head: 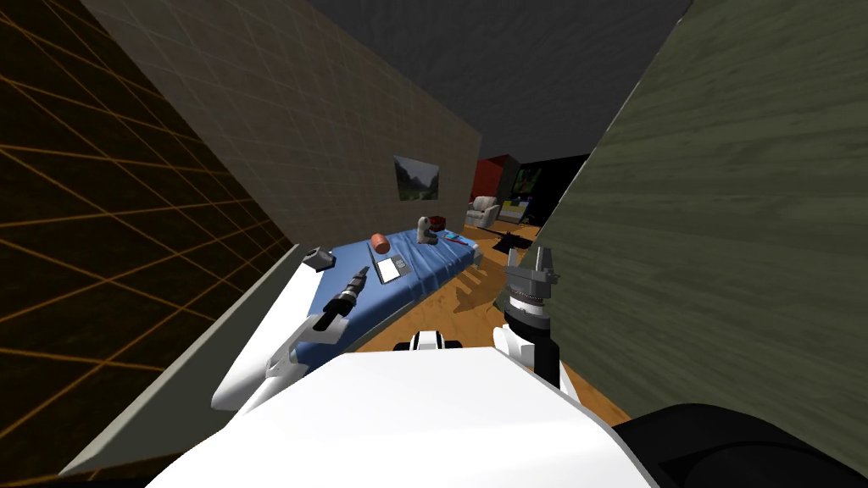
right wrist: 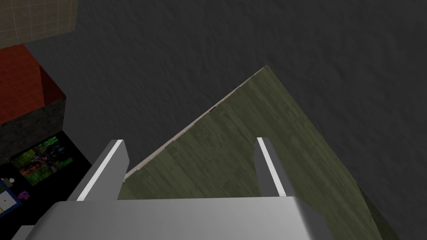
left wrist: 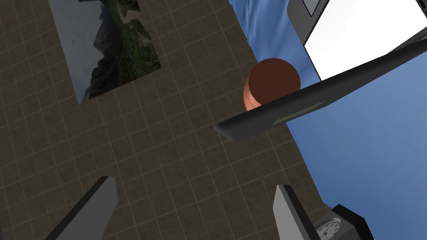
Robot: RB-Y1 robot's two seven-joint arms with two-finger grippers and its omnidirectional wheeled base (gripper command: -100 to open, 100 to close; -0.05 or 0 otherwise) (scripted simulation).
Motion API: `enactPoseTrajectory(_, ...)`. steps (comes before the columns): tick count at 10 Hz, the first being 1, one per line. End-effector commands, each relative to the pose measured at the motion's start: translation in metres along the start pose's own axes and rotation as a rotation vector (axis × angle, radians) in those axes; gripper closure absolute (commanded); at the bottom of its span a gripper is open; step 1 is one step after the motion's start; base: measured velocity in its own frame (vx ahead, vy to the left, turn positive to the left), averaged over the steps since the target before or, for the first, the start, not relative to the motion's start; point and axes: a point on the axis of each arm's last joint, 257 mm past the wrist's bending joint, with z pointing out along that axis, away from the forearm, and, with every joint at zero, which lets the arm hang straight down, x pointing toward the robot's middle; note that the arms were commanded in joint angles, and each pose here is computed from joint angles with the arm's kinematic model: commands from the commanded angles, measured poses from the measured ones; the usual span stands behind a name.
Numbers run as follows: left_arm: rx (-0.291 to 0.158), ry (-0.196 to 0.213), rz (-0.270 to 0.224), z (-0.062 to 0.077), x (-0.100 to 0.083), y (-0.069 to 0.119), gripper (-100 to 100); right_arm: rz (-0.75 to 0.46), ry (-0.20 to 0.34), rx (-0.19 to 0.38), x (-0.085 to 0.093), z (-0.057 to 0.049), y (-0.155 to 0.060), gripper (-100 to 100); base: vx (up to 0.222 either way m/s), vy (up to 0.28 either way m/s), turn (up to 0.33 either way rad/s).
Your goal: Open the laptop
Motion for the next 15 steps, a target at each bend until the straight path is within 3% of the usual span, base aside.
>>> enactPoseTrajectory(1, -0.083, -0.017, 0.056, 0.009, -0.021, 0.027, -100, 0.000, 0.000, 0.000, 0.000, 0.000, 0.000, 0, 0.046, -0.019, -0.160)
enactPoseTrajectory(3, -0.146, -0.035, 0.099, 0.015, -0.039, 0.046, -100, 0.000, 0.000, 0.000, 0.000, 0.000, 0.000, 0, 0.047, -0.015, -0.134)
enactPoseTrajectory(4, -0.146, -0.035, 0.099, 0.015, -0.039, 0.046, -100, 0.000, 0.000, 0.000, 0.000, 0.000, 0.000, 0, 0.035, -0.012, -0.053)
enactPoseTrajectory(11, -0.322, -0.106, 0.212, 0.022, -0.102, 0.094, -100, 0.000, 0.000, 0.000, 0.000, 0.000, 0.000, 0, 0.038, -0.012, -0.109)
enactPoseTrajectory(13, -0.310, -0.100, 0.204, 0.021, -0.099, 0.092, -100, 0.000, 0.000, 0.000, 0.000, 0.000, 0.000, 0, 0.009, -0.001, -0.012)
enactPoseTrajectory(14, -0.309, -0.100, 0.204, 0.021, -0.098, 0.092, 100, 0.000, 0.000, 0.000, 0.000, 0.000, 0.000, 0, 0.000, 0.000, 0.000)
enactPoseTrajectory(15, -0.359, -0.098, 0.265, 0.015, -0.111, 0.102, 100, 0.000, 0.000, 0.000, 0.000, 0.000, 0.000, 0, 0.062, -0.073, -0.119)
